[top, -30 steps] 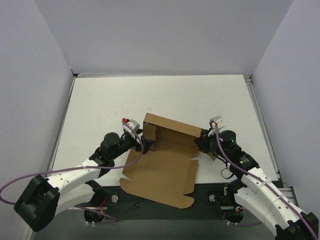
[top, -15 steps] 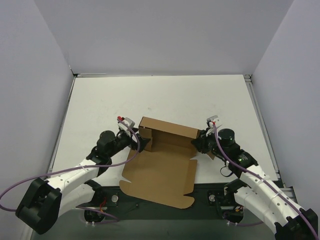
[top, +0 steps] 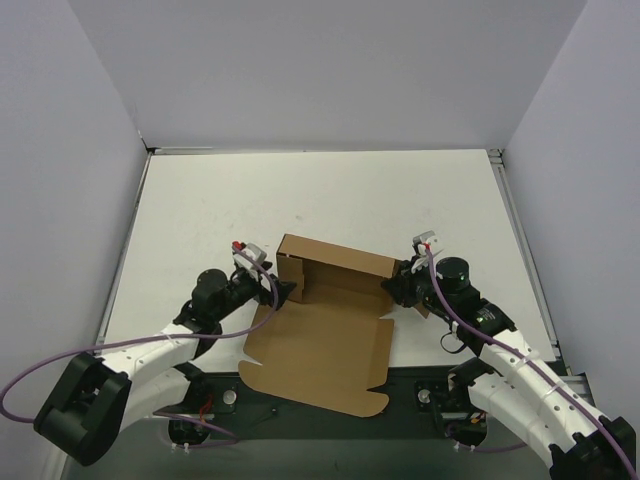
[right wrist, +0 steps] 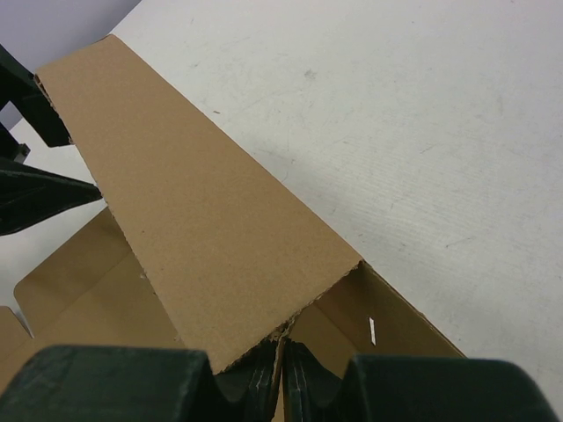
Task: Fold the paper box
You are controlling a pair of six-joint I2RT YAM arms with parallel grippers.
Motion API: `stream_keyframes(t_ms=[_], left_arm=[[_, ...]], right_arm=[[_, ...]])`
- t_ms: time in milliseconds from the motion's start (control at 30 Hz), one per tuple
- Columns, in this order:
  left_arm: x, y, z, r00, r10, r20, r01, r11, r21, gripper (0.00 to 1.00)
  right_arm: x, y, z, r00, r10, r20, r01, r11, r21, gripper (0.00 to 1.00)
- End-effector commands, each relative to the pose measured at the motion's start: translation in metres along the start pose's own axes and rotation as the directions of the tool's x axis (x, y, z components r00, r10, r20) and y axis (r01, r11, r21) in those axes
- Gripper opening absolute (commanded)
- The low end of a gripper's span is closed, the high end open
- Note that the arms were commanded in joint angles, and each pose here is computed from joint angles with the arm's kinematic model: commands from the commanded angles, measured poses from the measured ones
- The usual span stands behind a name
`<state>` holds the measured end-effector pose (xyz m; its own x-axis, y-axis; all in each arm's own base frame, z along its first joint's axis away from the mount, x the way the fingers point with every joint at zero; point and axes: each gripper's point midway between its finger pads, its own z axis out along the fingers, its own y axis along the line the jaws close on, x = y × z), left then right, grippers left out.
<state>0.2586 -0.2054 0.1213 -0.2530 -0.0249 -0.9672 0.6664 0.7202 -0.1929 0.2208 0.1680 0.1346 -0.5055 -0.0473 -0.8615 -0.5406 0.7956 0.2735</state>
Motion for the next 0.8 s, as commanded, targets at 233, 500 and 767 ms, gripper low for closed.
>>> stream_keyframes(t_ms=[233, 500, 767], left_arm=[[-0.024, -0.004, 0.032, 0.991, 0.079, 0.104, -0.088, 0.993, 0.081, 0.96], [-0.033, -0.004, 0.044, 0.987, 0.097, 0.128, -0.109, 0.99, 0.093, 0.88], [-0.025, -0.002, 0.046, 0.991, 0.075, 0.109, -0.085, 0.993, 0.085, 0.64]], right_arm=[[-0.014, 0.012, -0.002, 1.0, -0.01, 0.026, 0.011, 0.998, -0.06, 0.11], [-0.012, 0.012, -0.001, 1.0, -0.007, 0.018, 0.008, 0.998, -0.065, 0.11], [-0.011, 0.012, 0.0, 1.0, -0.004, 0.011, 0.005, 0.998, -0.068, 0.11]])
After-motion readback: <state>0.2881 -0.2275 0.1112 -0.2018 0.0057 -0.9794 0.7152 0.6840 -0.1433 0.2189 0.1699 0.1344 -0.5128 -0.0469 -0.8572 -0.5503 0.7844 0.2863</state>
